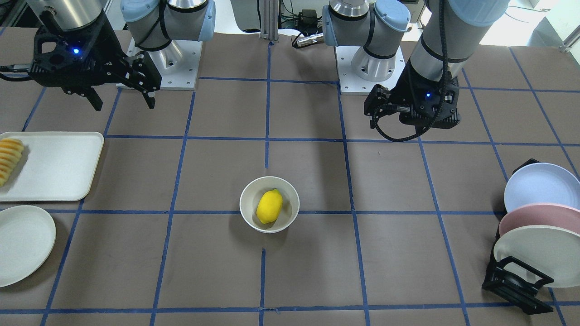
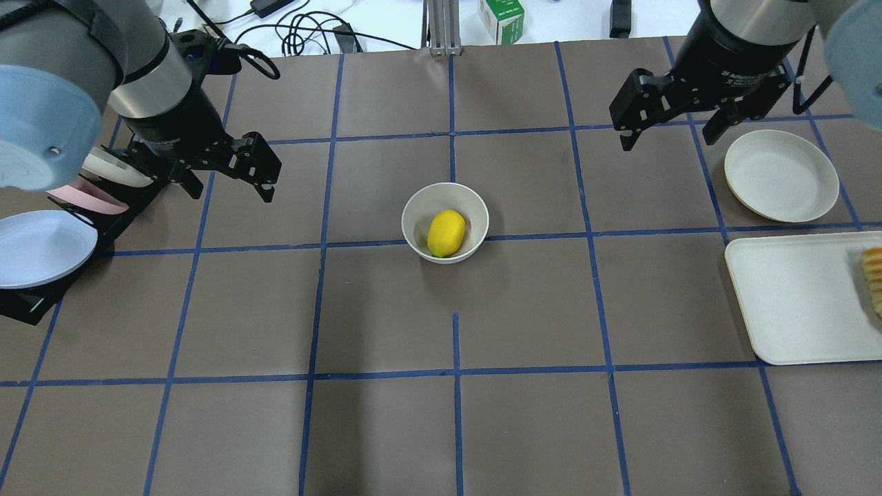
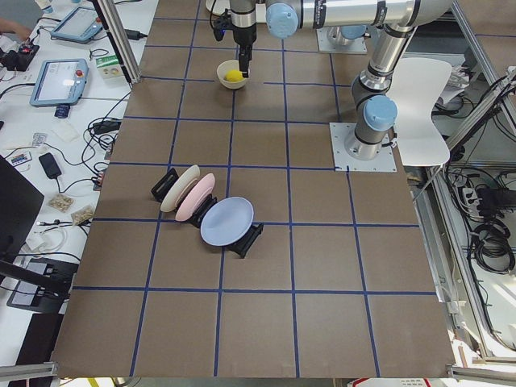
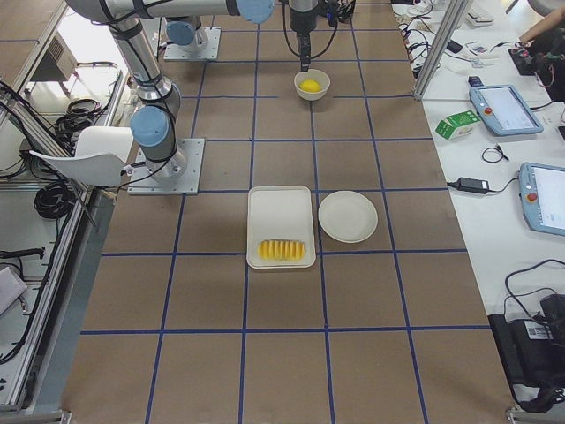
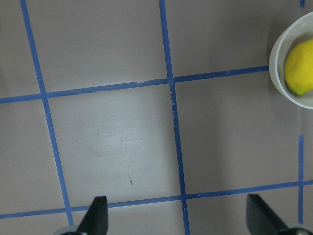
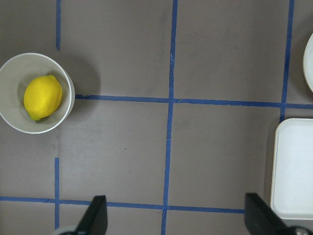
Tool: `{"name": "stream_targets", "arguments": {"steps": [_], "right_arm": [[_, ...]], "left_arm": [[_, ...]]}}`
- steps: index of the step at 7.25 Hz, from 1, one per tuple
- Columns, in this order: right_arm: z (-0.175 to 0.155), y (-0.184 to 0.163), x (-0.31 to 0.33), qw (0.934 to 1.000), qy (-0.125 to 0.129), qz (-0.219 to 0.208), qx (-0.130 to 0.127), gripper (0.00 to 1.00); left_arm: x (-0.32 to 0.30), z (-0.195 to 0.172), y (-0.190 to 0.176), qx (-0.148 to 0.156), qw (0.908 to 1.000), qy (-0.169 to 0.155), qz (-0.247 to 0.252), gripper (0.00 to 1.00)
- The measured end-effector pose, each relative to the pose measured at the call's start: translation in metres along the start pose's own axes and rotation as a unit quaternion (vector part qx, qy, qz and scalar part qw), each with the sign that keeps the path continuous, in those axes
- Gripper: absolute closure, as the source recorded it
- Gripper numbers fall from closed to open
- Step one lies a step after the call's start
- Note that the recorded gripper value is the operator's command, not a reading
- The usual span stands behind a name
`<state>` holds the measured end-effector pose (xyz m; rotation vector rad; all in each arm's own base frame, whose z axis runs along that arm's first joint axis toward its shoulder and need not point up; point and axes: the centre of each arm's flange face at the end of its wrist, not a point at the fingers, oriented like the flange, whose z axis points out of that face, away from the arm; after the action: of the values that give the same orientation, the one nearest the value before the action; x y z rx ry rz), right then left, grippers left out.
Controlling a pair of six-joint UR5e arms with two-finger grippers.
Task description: Place bowl and put lemon in it
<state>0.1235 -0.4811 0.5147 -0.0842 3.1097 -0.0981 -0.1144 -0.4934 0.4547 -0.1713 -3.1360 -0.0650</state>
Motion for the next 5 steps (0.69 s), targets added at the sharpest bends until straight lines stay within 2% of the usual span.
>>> {"name": "stream_targets", "arguments": {"steps": [5], "right_arm": [[-0.0006, 0.0003, 0.0005, 1.0000, 0.002, 0.000, 0.000, 0.00]], "left_arm": [[-0.0005, -0.0017, -0.0006, 0.007, 1.0000, -0.001, 0.003, 0.00]]}}
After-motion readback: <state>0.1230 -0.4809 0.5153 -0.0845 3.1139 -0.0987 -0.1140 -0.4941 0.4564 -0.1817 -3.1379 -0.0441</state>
